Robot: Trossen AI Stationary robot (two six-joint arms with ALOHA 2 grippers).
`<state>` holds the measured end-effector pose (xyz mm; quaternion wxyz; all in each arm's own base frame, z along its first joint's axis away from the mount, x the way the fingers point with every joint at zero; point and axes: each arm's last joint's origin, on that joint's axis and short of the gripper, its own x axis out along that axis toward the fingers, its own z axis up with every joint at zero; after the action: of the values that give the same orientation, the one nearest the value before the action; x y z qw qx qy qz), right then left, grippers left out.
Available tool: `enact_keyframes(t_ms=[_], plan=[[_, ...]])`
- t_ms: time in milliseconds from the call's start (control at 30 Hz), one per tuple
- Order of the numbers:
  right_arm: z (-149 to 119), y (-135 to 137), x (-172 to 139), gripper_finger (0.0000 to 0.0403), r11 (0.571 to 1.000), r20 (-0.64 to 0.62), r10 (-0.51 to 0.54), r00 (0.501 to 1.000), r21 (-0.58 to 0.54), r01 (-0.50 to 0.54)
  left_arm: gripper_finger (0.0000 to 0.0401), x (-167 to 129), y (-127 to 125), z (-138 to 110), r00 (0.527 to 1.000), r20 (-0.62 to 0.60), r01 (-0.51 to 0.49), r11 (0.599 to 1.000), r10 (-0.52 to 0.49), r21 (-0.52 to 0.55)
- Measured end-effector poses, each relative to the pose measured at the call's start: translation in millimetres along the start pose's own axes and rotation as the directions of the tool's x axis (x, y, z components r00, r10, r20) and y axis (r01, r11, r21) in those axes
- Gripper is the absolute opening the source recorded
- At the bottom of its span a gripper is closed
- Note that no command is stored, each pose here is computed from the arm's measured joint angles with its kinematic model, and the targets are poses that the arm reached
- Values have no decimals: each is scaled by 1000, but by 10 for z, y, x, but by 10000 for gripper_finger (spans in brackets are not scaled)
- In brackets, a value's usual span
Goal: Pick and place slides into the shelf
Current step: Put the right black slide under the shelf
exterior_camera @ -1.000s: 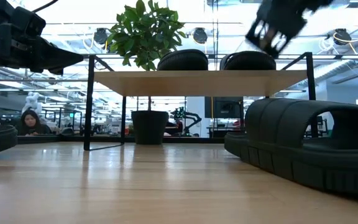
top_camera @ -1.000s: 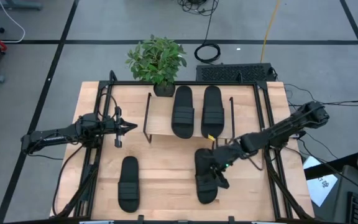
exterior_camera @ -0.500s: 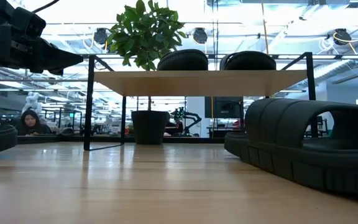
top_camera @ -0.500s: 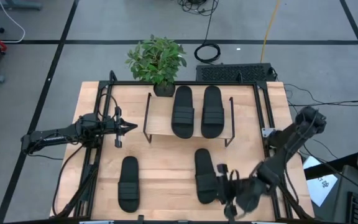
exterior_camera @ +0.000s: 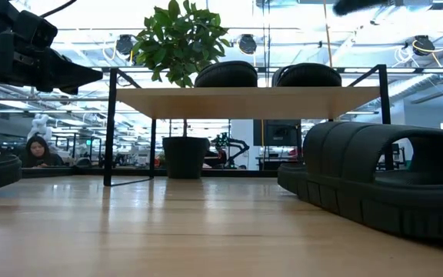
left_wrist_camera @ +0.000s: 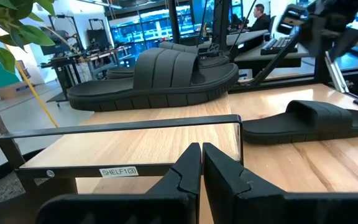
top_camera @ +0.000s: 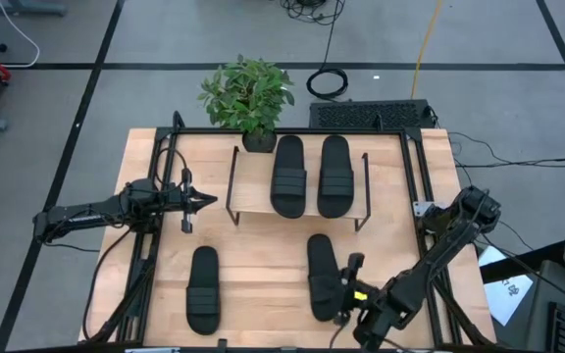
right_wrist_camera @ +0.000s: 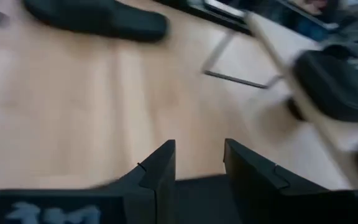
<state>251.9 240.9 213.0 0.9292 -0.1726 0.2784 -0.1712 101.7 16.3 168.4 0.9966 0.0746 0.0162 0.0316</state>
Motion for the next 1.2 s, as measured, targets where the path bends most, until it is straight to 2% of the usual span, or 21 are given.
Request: enact_keyframes(t_ms=[100, 167, 267, 333, 433, 533, 600, 767, 900, 1200], plan=[[-103, -26, 91, 110, 995, -41, -76, 996, -75, 73, 24, 0, 0, -3, 1000, -2, 0, 1000, 0, 0], [-152, -20, 162, 95, 991, -89, -71, 994, -120, 60, 24, 0, -1, -9, 1000, -9, 1, 1000, -1, 3], [-154, 2, 255, 73, 987, -196, 54, 979, -139, -82, 24, 0, -2, -15, 1000, -16, 2, 1000, -2, 6], [-122, 27, 303, 63, 977, -237, 160, 958, -100, -188, 24, 0, -2, -18, 1000, -18, 1, 1000, -1, 18], [-25, 40, 343, 52, 960, -218, 269, 938, -16, -279, 24, 0, -2, -21, 1000, -21, 1, 1000, 0, 21], [77, -22, 321, 42, 945, -188, 326, 927, 51, -322, 24, 0, -2, -20, 1000, -21, 1, 1000, -1, 22], [98, -43, 295, 34, 951, -169, 308, 936, 45, -305, 24, 0, -2, -20, 1000, -21, 1, 1000, 0, 21], [89, 70, 97, 7, 960, -70, 251, 965, -110, -257, 24, 0, -2, -20, 1000, -21, 1, 1000, -1, 13], [101, 124, -52, 1, 975, 13, 178, 984, -141, -174, 24, 0, -3, -20, 1000, -21, 1, 1000, -1, 12], [285, 263, -342, 0, 985, 124, 155, 980, -90, -144, 24, 0, -3, -21, 1000, -22, 1, 1000, -1, -3]])
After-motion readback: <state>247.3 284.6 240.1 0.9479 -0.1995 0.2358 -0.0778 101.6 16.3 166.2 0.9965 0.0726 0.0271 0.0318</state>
